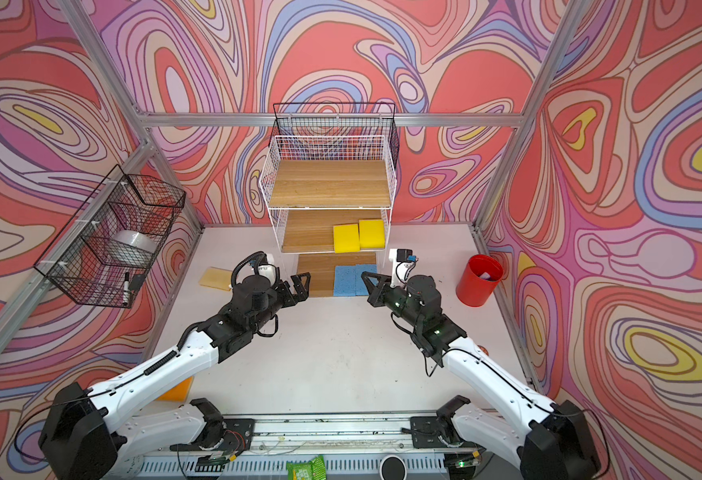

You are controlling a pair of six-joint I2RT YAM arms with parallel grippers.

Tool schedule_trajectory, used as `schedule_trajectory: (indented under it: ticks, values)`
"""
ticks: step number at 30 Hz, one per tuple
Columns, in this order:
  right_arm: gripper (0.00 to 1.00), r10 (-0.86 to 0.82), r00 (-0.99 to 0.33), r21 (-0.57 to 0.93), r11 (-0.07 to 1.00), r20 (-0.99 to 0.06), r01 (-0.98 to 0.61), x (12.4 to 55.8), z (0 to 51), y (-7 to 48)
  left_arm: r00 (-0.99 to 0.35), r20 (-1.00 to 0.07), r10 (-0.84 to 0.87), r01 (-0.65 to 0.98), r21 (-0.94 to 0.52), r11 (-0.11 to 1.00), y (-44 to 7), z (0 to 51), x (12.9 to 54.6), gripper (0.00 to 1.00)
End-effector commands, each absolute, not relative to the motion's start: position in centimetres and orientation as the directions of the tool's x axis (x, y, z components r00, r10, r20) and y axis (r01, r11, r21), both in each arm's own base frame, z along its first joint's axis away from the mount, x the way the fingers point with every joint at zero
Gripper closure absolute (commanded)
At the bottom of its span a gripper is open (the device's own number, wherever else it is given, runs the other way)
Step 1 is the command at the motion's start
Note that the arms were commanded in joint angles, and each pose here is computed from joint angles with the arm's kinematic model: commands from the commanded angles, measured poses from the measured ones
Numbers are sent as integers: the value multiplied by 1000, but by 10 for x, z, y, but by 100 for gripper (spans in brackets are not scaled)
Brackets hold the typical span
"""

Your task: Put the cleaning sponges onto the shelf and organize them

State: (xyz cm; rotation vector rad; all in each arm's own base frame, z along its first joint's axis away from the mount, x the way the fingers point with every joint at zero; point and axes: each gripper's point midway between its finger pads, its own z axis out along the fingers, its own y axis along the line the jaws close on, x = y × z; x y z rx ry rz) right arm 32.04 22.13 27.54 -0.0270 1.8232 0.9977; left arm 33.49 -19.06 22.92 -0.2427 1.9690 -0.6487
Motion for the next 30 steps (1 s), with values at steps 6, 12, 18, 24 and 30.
schedule_trajectory:
  ticks: [6, 12, 18, 24, 30]
  values:
    - [99, 432, -391, 578, 685, -813, -444, 344, 298, 235, -448, -757, -476, 97, -570, 816, -177, 230, 337, 0]
    - [99, 425, -397, 573, 698, -814, -429, 358, 293, 249, -448, -753, -482, 94, -576, 812, -173, 228, 340, 0]
    - [98, 424, -384, 562, 718, -821, -410, 372, 295, 252, -443, -752, -488, 89, -578, 811, -166, 227, 341, 0]
    - [97, 422, -384, 559, 727, -822, -399, 381, 292, 256, -444, -746, -496, 85, -586, 806, -162, 224, 341, 0]
    - [96, 415, -386, 554, 735, -824, -391, 389, 290, 260, -446, -745, -497, 83, -587, 805, -160, 223, 342, 0]
